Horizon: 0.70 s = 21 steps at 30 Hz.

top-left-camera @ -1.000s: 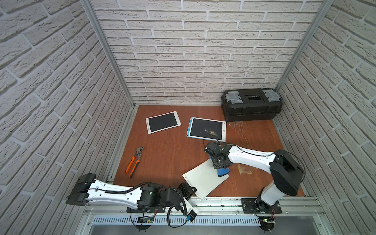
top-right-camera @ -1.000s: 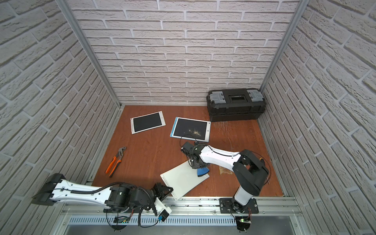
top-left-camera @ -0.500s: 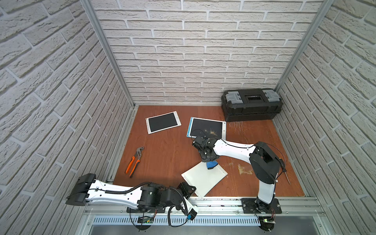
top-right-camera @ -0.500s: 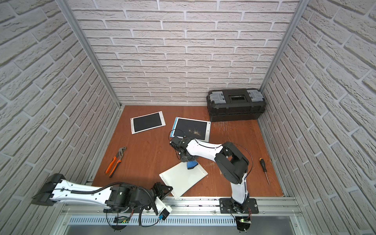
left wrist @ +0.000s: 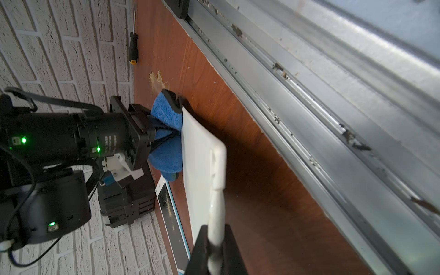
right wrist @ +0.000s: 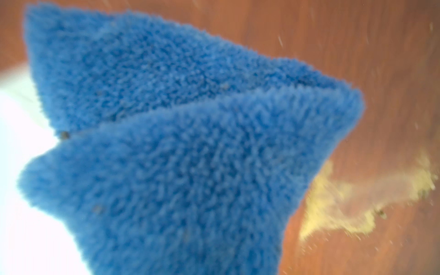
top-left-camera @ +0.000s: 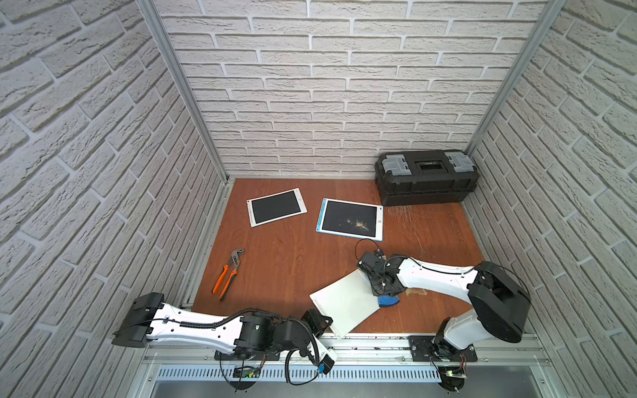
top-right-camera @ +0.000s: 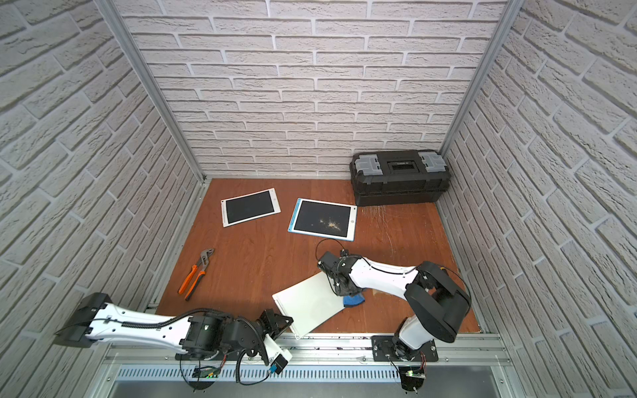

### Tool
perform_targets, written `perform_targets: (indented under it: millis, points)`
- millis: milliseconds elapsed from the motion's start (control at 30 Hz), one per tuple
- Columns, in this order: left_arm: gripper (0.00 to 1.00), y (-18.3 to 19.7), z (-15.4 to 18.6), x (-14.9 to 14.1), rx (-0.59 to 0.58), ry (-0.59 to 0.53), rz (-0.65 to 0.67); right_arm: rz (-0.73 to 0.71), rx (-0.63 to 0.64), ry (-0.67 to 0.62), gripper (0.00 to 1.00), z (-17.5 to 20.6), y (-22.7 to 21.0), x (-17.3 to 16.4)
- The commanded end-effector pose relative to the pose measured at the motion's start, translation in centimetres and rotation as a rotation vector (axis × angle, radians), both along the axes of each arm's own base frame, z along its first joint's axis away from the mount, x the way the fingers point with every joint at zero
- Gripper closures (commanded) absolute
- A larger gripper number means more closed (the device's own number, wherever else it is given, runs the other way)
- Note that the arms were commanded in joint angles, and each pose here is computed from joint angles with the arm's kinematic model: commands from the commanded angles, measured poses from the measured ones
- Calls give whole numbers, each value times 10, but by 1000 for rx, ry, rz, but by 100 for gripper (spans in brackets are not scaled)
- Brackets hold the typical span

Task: Wipe the drawing tablet
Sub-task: Wipe the dirt from the drawing tablet.

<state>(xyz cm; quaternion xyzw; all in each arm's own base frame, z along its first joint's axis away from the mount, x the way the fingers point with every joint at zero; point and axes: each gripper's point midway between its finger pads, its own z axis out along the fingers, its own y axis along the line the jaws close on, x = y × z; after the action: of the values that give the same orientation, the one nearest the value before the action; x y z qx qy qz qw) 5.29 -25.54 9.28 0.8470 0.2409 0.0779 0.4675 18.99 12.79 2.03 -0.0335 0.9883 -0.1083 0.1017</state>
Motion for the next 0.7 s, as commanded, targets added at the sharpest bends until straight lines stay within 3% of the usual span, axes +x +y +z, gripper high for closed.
perform_targets:
  millis: [0, 267, 533, 667]
  points:
    - [100, -7, 20, 8, -53, -35, 28, -16, -24, 50, 97, 0, -15, -20]
    - [100, -7, 19, 6, -45, -28, 23, -2, -15, -12, 97, 13, 6, 9]
    - [100, -9, 18, 4, -54, -23, 9, 52, 62, -13, 97, 18, 74, 61]
    - [100, -7, 18, 6, -49, -23, 18, 107, 125, 34, 97, 13, 111, 60]
